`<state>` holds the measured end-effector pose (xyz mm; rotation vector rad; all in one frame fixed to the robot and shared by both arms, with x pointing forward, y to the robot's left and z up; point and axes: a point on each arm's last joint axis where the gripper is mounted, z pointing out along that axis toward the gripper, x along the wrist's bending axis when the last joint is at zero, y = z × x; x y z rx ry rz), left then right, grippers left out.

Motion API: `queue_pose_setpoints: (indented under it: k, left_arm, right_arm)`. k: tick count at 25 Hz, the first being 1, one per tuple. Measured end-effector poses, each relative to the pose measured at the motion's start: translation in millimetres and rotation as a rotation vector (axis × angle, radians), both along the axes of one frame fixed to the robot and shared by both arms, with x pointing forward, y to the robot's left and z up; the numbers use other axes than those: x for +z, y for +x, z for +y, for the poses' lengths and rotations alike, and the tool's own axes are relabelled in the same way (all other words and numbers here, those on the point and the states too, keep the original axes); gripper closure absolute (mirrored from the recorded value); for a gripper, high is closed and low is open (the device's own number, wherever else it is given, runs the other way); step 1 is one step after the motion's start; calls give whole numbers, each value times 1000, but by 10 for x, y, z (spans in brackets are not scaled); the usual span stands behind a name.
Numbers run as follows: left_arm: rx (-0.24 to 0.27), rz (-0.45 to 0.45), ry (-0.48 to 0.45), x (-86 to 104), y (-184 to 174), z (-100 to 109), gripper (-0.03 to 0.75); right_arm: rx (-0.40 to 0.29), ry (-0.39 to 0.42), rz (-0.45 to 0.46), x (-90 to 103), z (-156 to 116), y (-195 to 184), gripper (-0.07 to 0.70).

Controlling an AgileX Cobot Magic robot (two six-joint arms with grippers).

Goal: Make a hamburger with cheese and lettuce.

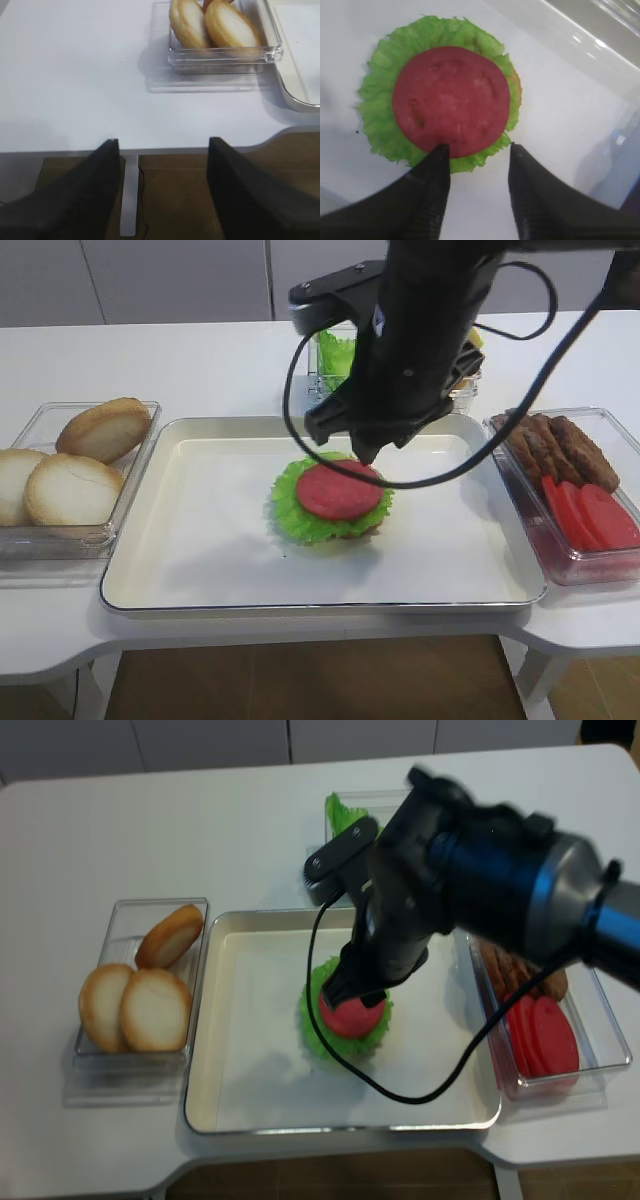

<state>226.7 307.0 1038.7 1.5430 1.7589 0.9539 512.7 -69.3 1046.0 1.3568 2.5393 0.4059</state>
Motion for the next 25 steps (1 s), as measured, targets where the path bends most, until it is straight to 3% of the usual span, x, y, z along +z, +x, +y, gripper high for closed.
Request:
queue_pose_setpoints:
  k: [4, 13, 21, 25]
  left_arm:
    - [0, 0, 0, 0, 0, 0, 300]
    - [0, 2, 0, -6, 2, 0, 300]
    - [0, 4, 0, -12, 5, 0, 300]
    - [0, 4, 0, -12, 5, 0, 300]
  right_arm:
    - [-101, 62, 26, 165, -320, 110, 318]
    - [-310, 88, -14, 608, -1154, 155, 318]
    - [-460, 100, -79, 981, -1761, -64, 318]
    - [-511, 102, -89, 1002, -1941, -298, 318]
